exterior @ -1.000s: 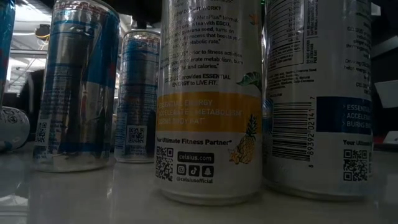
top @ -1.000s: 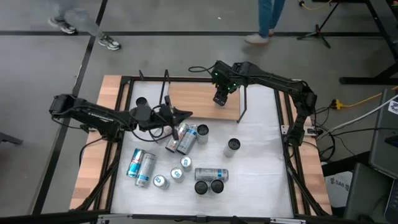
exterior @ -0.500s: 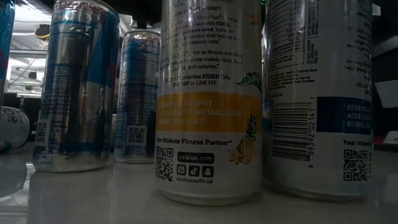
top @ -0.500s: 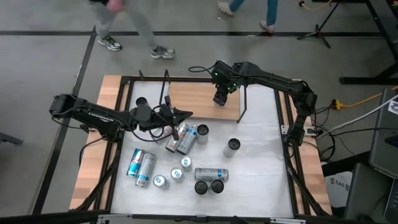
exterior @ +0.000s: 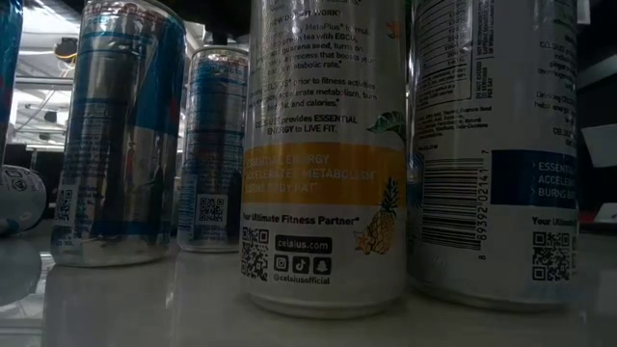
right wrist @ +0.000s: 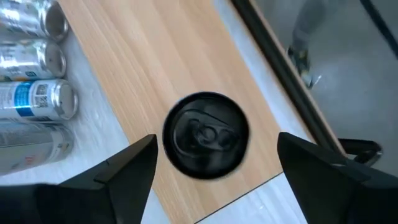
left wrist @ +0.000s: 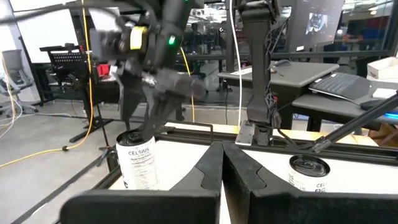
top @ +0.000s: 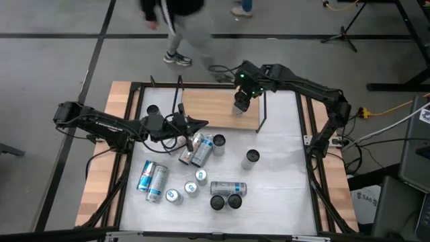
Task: Place canned beverage on shelf
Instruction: Put the white soda can on the shelf
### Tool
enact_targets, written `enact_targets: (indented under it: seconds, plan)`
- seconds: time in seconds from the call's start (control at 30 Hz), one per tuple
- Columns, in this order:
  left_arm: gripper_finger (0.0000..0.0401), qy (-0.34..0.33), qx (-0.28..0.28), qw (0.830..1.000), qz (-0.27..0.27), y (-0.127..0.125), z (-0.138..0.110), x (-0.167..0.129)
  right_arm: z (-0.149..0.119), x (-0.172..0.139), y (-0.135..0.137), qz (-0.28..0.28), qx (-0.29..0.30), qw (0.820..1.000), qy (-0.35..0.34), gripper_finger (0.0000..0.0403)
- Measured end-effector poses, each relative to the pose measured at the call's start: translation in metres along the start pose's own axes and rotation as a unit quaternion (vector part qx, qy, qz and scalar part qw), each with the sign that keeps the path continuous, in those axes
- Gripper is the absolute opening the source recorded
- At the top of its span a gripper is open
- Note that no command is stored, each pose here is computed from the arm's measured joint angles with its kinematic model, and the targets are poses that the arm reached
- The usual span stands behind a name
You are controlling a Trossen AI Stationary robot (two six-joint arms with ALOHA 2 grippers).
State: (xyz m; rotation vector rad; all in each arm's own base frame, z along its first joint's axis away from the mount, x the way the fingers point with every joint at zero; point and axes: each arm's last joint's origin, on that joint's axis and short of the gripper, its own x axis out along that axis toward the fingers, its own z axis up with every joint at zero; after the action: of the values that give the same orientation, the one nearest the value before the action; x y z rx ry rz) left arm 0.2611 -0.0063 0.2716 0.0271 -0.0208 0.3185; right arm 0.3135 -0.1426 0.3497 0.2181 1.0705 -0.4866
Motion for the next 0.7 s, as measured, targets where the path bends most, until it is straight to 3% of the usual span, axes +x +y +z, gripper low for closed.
enact_targets:
  seconds: [0.33, 0.53, 0.7]
  plan:
    - [0.0, -0.034, -0.029, 0.999, 0.001, -0.001, 0.015, 0.004, -0.028, -0.073, -0.006, -0.01, 0.019, 0.998, -0.051, 0.0321]
    - [0.0, -0.042, -0.008, 0.999, 0.009, -0.001, 0.036, 0.03, -0.049, -0.108, 0.016, -0.084, -0.001, 0.991, -0.1, 0.0321]
    - [0.0, -0.019, 0.008, 1.0, 0.013, 0.005, 0.045, 0.061, -0.08, -0.115, 0.035, -0.114, -0.017, 0.987, -0.116, 0.0321]
